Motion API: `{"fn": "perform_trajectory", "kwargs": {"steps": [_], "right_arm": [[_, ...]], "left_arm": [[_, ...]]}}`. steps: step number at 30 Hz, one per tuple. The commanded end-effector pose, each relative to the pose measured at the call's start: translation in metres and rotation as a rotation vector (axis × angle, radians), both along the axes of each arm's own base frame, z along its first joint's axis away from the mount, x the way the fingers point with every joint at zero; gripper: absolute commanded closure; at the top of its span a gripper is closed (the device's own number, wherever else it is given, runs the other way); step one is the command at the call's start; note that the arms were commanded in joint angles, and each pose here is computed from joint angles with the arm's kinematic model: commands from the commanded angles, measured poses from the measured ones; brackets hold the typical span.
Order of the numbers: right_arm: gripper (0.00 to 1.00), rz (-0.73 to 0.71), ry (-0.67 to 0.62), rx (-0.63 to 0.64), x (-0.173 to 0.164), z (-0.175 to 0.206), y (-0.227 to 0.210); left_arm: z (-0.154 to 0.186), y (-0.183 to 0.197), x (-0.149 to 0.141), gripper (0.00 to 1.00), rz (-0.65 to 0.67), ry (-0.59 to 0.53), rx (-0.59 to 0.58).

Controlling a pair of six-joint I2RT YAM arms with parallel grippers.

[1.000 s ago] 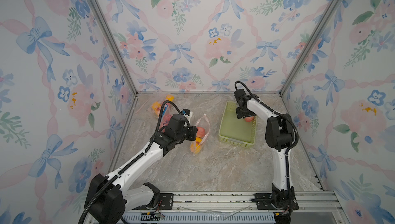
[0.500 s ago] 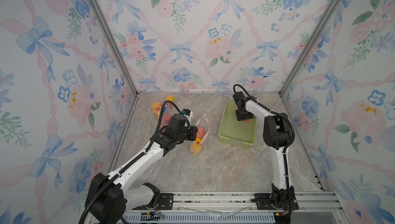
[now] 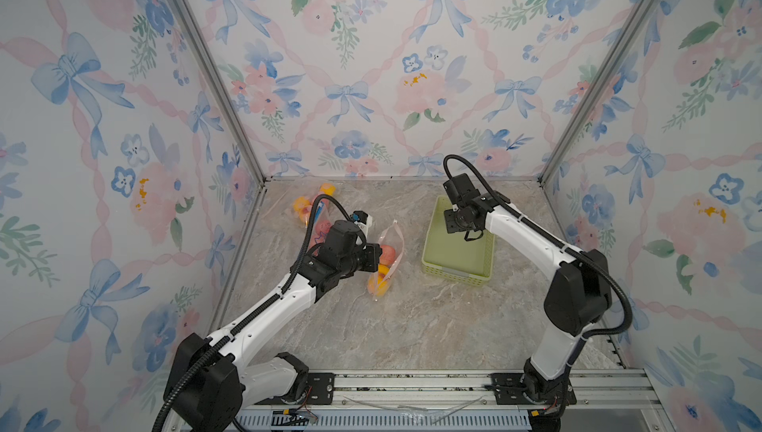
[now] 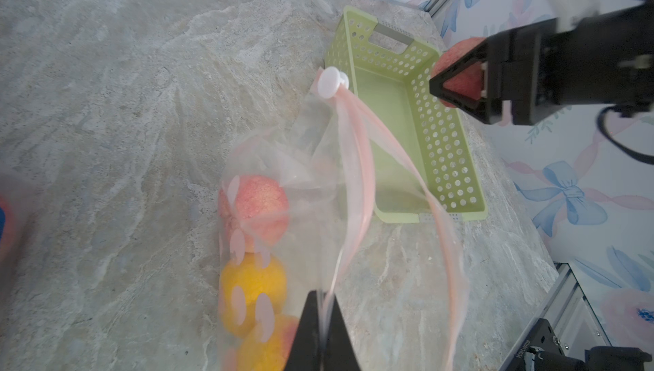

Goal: Place the peach in a zip-top bag and seal the zipper
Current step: Pick up the peach from the basket, then place the peach in the zipper food storage bag.

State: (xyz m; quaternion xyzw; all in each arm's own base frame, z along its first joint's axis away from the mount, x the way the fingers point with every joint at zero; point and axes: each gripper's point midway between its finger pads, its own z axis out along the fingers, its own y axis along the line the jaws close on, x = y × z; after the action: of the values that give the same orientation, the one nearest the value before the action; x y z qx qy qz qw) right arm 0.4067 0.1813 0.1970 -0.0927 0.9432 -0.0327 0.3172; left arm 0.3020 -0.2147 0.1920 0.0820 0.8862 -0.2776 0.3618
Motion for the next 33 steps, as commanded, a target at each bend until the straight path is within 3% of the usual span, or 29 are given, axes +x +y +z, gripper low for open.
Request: {"fn": "perform_trajectory", "kwargs": {"steps": [1, 8, 17, 27, 33], "right_arm": [[0.51, 0.087, -0.083, 0.192, -0.032, 0.044, 0.045], [0.51, 0.302, -0.188, 0.487, -0.098, 0.101, 0.127], [0.51, 0.385, -0.139, 0.602, -0.111, 0.078, 0.185], [0.49, 0.27, -0.051, 0.453, -0.1, 0.009, 0.172], [0.48, 0.194, -0.034, 0.335, -0.099, -0.009, 0.15]], "left_arm": [[0.0, -0.004, -0.002, 0.98, -0.015, -0.001, -0.02], [-0.002, -0.007, -0.001, 0.99, -0.02, 0.002, -0.027], [0.001, -0.009, -0.004, 0.99, -0.029, 0.001, -0.044], [0.005, -0.01, -0.005, 0.99, -0.026, -0.01, -0.063], [0.008, -0.009, -0.004, 0.99, -0.017, -0.015, -0.071]]}}
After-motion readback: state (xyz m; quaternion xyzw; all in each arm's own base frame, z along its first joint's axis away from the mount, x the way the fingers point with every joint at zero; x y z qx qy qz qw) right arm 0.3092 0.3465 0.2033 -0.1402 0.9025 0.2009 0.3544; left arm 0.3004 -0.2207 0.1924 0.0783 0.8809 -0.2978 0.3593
